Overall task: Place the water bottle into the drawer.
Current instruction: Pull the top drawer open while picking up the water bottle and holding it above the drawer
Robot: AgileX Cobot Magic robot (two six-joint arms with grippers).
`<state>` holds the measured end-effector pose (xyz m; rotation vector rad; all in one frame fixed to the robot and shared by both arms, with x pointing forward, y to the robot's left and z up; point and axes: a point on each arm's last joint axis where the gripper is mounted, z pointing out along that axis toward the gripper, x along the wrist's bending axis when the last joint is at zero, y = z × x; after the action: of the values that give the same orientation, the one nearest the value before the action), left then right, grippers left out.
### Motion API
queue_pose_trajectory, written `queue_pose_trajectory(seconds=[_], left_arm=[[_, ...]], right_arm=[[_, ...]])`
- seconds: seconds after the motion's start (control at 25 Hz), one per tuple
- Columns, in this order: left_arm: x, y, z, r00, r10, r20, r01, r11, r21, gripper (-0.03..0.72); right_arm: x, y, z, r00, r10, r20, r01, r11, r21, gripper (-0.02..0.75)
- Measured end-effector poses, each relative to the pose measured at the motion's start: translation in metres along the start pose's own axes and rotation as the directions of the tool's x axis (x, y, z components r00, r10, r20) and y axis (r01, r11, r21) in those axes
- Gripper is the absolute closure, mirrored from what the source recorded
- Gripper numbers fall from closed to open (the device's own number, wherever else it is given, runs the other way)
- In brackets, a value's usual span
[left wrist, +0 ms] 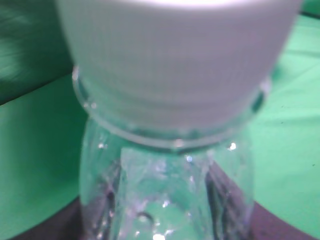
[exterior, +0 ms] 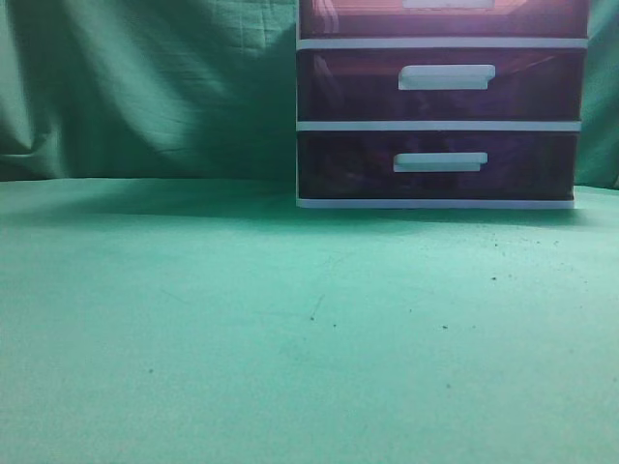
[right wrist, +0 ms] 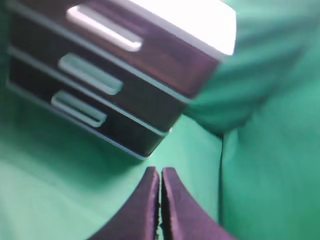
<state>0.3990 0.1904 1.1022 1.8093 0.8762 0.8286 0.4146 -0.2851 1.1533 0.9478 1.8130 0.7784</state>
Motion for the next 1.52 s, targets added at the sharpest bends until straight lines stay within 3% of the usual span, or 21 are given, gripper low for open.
queue_pose_trajectory(seconds=[0.16,0.24,0.4,0.56,0.72,0.8,0.96,1.0,1.28,1.52], left_arm=[[0.003,-0.003,0.000,1.000,0.009,-0.027,-0.008,0.999,0.035,0.394],[0.004,-0.005,0.000,0.999,0.009,-0.040,-0.007,0.999,0.054,0.394],[0.005,-0.007,0.000,0.998,-0.009,-0.060,0.013,0.997,0.074,0.394],[0.011,-0.010,0.003,0.990,-0.025,-0.137,0.040,0.994,0.104,0.394],[0.019,-0.014,0.009,0.966,-0.058,-0.251,0.091,0.988,0.122,0.394],[0.022,-0.013,0.012,0.957,-0.041,-0.288,0.075,0.991,0.108,0.394],[0.023,-0.011,0.021,0.947,-0.010,-0.321,0.038,0.996,0.082,0.394],[0.023,-0.011,0.024,0.944,-0.003,-0.329,0.033,0.996,0.086,0.394],[0.022,-0.019,0.039,0.935,0.032,-0.354,0.018,0.990,0.137,0.394],[0.021,-0.020,0.042,0.934,0.060,-0.353,-0.008,0.989,0.146,0.394]], right_arm=[[0.010,0.028,0.037,0.936,-0.340,-0.089,0.339,0.940,-0.028,0.738],[0.017,0.036,0.060,0.892,-0.444,-0.081,0.441,0.896,-0.054,0.738],[0.025,0.041,0.104,0.804,-0.595,0.009,0.593,0.799,-0.103,0.738],[0.035,0.038,0.142,0.740,-0.669,0.065,0.670,0.726,-0.153,0.620],[0.047,0.031,0.177,0.654,-0.746,0.125,0.754,0.628,-0.192,0.431],[0.051,0.027,0.192,0.645,-0.754,0.123,0.761,0.619,-0.196,0.371],[0.054,0.028,0.215,0.628,-0.768,0.127,0.774,0.601,-0.197,0.381],[0.054,0.031,0.219,0.621,-0.772,0.136,0.781,0.593,-0.197,0.340],[0.042,0.041,0.246,0.614,-0.769,0.177,0.789,0.587,-0.182,0.356],[0.046,0.031,0.265,0.607,-0.780,0.150,0.793,0.584,-0.172,0.356]])
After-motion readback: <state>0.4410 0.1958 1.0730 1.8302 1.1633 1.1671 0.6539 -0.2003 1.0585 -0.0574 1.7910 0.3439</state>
